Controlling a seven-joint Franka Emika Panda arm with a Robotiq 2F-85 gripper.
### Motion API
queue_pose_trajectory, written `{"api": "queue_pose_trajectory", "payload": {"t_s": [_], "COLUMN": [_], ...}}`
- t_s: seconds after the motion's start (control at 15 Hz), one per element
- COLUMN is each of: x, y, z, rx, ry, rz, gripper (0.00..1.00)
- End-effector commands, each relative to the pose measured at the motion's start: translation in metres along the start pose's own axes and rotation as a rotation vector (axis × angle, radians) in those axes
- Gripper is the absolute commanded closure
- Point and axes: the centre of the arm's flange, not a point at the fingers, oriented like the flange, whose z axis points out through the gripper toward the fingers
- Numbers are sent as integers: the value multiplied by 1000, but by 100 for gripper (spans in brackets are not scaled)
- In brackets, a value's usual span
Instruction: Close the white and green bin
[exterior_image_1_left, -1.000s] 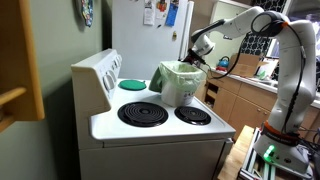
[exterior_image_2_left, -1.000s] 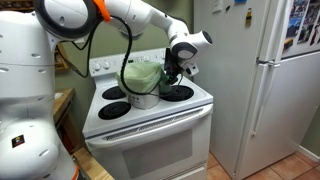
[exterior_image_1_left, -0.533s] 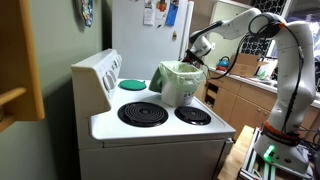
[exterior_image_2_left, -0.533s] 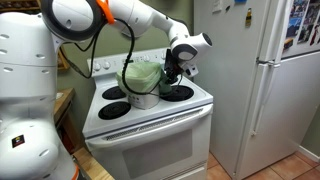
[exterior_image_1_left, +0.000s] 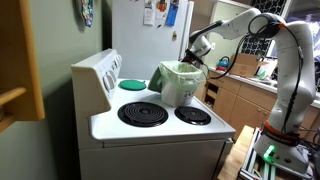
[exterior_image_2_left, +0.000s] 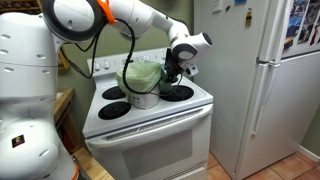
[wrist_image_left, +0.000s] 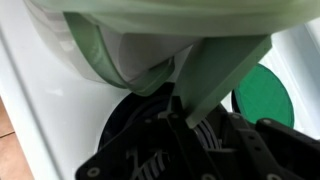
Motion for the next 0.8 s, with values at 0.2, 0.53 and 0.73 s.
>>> {"api": "queue_pose_trajectory", "payload": {"t_s": [0.2,0.53,0.73], "x": [-1,-1,-5], "y": [-6,-13,-17], "z": [-6,-14,-15], "rx": [5,13,5], "ry": [18,73,124], "rz": [10,5,-15], "gripper": [88,97,97]}}
